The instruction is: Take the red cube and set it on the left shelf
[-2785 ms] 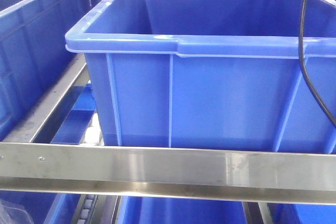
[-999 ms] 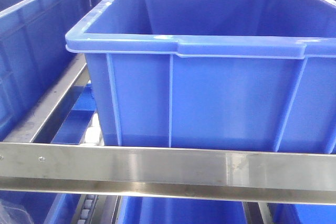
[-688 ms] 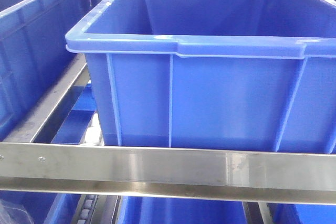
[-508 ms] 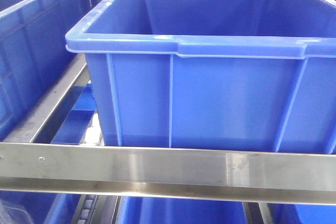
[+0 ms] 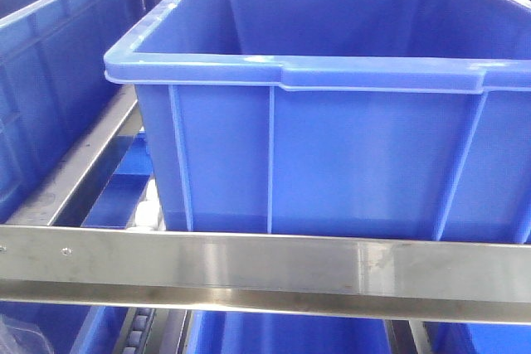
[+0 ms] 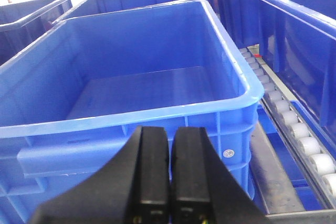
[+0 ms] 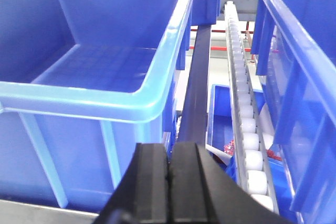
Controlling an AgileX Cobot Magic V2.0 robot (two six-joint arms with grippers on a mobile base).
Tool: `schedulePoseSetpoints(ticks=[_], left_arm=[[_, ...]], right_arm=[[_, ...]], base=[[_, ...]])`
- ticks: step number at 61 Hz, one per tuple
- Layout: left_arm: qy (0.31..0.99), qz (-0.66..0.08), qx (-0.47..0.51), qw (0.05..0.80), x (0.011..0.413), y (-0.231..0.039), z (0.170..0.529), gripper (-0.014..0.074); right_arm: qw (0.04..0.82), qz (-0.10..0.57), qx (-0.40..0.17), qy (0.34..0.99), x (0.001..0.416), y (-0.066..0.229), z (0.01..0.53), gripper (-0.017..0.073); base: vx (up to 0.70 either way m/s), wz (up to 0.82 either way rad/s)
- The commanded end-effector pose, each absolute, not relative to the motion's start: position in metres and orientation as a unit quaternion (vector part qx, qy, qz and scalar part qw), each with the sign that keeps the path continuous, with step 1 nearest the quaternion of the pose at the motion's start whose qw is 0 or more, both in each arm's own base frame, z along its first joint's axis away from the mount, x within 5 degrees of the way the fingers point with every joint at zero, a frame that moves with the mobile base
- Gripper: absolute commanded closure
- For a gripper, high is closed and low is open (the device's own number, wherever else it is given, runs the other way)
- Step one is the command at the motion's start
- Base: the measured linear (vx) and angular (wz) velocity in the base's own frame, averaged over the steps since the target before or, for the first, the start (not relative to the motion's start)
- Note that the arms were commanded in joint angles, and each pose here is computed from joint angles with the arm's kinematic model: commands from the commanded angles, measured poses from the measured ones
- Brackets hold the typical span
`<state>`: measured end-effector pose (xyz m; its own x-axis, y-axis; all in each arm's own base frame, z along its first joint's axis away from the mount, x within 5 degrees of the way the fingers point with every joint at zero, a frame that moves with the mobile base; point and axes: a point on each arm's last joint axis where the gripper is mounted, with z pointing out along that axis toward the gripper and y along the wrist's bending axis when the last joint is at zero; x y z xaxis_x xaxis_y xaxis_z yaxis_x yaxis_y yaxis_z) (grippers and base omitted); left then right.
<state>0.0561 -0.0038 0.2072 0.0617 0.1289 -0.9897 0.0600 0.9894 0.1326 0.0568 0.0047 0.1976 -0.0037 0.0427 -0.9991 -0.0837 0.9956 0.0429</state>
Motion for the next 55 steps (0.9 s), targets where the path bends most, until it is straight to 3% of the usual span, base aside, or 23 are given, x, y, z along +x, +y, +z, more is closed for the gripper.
schedulePoseSetpoints(ticks=[1, 55], left_arm=[[0.663, 0.023, 0.065, 0.746, 0.0572, -0.0038, 0.2075, 0.0488], [0.663, 0.023, 0.065, 0.746, 0.0572, -0.0038, 0.2075, 0.0488]], right_arm=[[0.749, 0.038, -0.019, 0.662, 0.0535, 0.0043, 0.2145, 0.0509], [0.746, 0.038, -0.019, 0.664, 0.0536, 0.0043, 0.2139, 0.0509]], base=[[0.0, 0.0], [0.0, 0.0]])
